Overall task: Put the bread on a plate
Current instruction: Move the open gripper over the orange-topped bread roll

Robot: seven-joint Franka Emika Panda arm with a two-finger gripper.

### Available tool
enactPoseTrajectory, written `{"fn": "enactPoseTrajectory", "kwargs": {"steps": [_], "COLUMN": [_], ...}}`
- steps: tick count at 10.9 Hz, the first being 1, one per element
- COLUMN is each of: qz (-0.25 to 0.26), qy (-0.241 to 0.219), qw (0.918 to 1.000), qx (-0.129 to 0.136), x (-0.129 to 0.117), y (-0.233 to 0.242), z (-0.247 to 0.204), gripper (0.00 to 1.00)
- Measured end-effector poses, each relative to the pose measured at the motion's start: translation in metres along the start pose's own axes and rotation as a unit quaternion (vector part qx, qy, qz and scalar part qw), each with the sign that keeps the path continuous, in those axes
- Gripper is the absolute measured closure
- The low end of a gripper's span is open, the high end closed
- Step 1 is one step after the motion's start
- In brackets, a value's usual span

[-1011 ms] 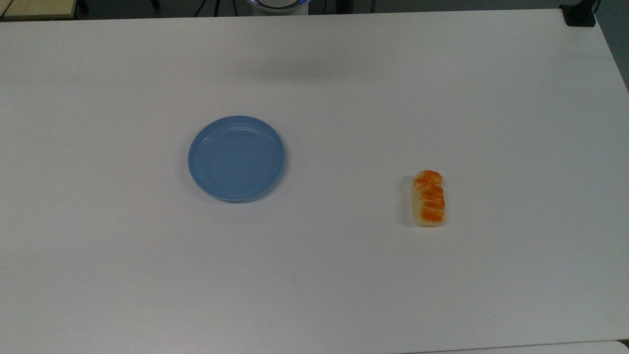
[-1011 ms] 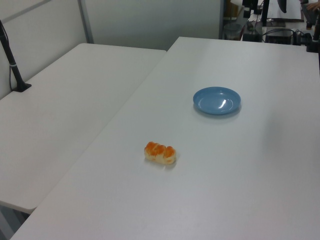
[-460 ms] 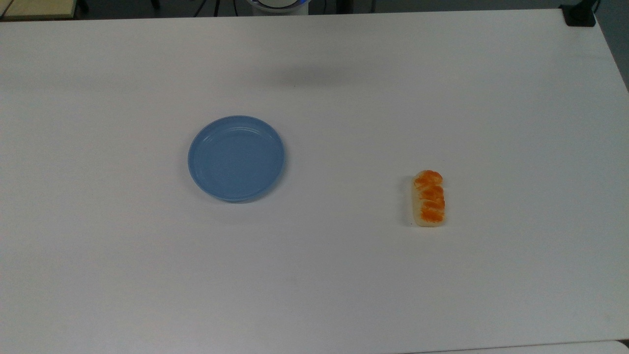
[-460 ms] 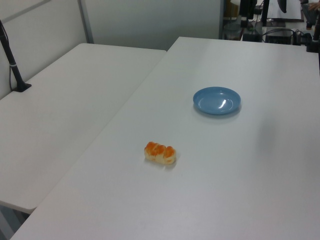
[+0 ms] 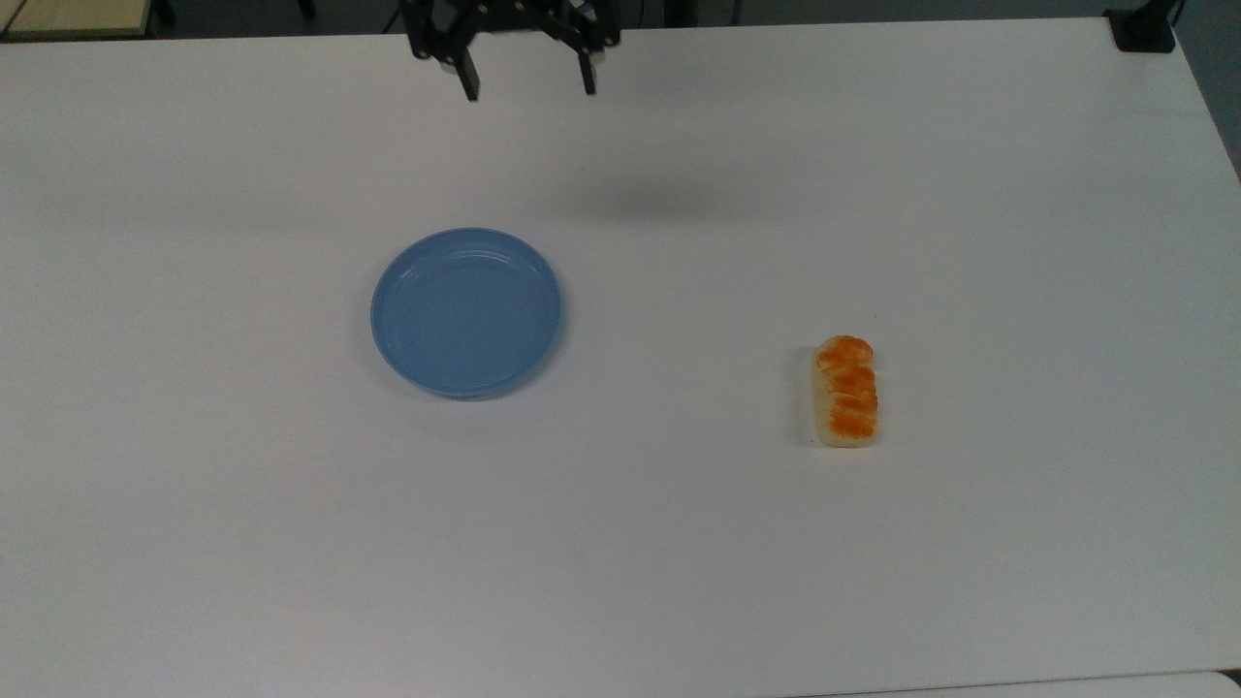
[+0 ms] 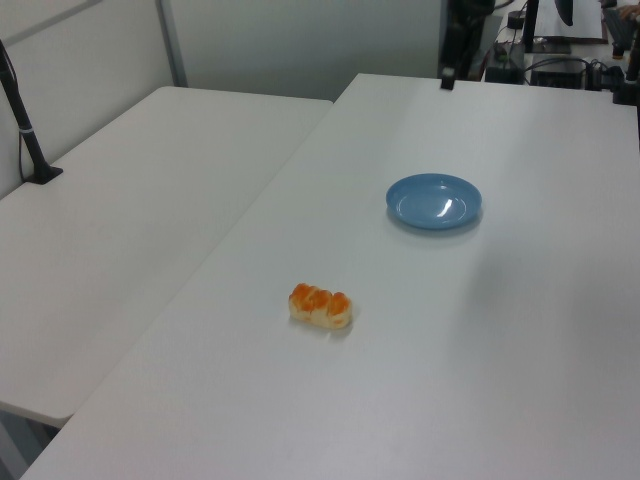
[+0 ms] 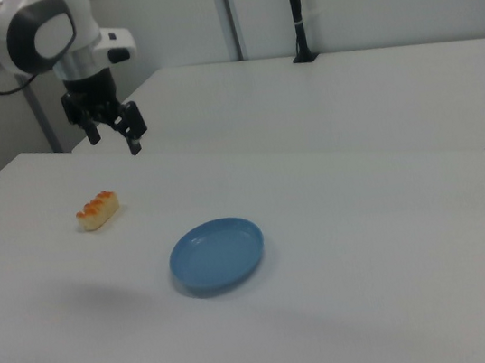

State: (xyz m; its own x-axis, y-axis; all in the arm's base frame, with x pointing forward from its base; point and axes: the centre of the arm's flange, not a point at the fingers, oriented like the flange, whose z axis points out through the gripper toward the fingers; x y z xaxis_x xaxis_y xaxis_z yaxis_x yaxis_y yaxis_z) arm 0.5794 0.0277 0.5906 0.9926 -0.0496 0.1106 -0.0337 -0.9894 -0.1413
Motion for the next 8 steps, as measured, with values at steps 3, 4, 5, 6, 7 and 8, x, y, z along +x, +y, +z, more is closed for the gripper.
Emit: {"fn": "enactPoseTrajectory", "kwargs": {"steps": [3, 4, 5, 6, 7, 8], "qz": [0.043, 0.049, 0.052, 0.053, 0.054, 0.051], "qy": [0.009, 0.005, -0.001, -0.001, 0.001, 0.004], "qw": [0.9989, 0.9985, 0.9982, 0.9984, 0.9985, 0.9986], "qx": [0.020, 0.026, 0.029, 0.022, 0.007, -0.008], "x": [0.005, 0.005, 0.006, 0.009, 0.014, 0.020], "y": [-0.084, -0.104, -0.122, -0.136, -0.152, -0.167], "z": [0.075, 0.088, 0.098, 0.106, 0.117, 0.130], "gripper": [0.00, 0.00, 0.00, 0.00, 0.00, 0.00]}}
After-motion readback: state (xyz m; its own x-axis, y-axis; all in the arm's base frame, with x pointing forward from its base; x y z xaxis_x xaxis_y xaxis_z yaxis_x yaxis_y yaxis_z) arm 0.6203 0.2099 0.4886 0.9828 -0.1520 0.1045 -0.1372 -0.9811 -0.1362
